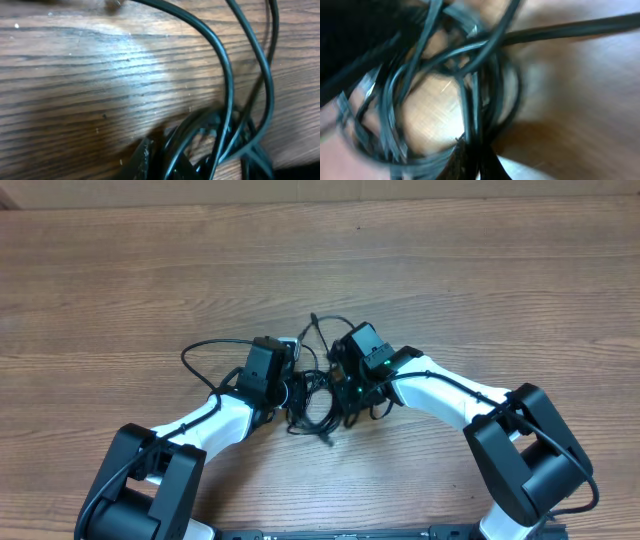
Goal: Untangle cables
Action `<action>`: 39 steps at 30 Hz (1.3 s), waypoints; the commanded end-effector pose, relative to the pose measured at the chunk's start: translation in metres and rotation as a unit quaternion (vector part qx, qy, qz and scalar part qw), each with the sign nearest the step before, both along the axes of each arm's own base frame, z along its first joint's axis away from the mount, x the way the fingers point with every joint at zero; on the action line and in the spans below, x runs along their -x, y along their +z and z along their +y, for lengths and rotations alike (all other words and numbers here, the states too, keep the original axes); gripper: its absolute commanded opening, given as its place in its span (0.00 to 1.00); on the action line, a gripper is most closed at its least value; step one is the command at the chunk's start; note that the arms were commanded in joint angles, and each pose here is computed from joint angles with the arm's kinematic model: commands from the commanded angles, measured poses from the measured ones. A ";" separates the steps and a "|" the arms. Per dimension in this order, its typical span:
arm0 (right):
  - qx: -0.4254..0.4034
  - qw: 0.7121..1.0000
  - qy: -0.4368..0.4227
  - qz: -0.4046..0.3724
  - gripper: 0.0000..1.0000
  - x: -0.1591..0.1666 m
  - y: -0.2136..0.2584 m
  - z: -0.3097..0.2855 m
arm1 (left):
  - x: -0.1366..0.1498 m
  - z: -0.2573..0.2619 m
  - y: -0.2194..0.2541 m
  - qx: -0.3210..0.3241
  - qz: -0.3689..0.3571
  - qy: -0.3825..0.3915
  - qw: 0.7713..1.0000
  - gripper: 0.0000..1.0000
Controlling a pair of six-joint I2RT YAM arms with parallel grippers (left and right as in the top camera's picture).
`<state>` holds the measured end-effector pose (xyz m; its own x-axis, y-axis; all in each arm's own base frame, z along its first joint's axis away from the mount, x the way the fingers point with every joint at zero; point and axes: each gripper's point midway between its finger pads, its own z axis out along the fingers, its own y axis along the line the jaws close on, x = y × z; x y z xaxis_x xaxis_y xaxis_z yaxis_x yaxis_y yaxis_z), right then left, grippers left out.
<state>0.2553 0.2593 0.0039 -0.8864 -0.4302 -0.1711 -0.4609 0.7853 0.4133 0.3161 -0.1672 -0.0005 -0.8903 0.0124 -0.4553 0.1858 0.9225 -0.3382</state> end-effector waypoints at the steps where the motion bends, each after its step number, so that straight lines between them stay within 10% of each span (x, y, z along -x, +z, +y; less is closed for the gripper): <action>1: -0.120 0.985 0.083 0.089 0.04 0.045 0.016 0.022 | 0.016 0.018 -0.027 -0.039 0.038 0.019 0.998 0.11; 10: -0.379 0.909 0.142 0.097 0.04 0.040 0.091 0.029 | 0.016 0.018 -0.027 -0.039 0.038 0.019 0.998 0.12; 21: -0.266 0.956 0.081 0.096 0.04 0.023 0.055 0.012 | 0.016 0.018 -0.027 -0.038 0.038 0.018 0.998 0.22; 29: -0.170 0.981 -0.006 0.096 0.37 0.003 0.028 -0.002 | 0.016 0.018 -0.027 -0.038 0.038 0.018 0.998 0.25; 39: -0.087 0.983 -0.122 0.110 0.38 -0.024 0.020 -0.026 | -0.014 0.000 0.015 0.015 -0.006 -0.022 1.000 0.04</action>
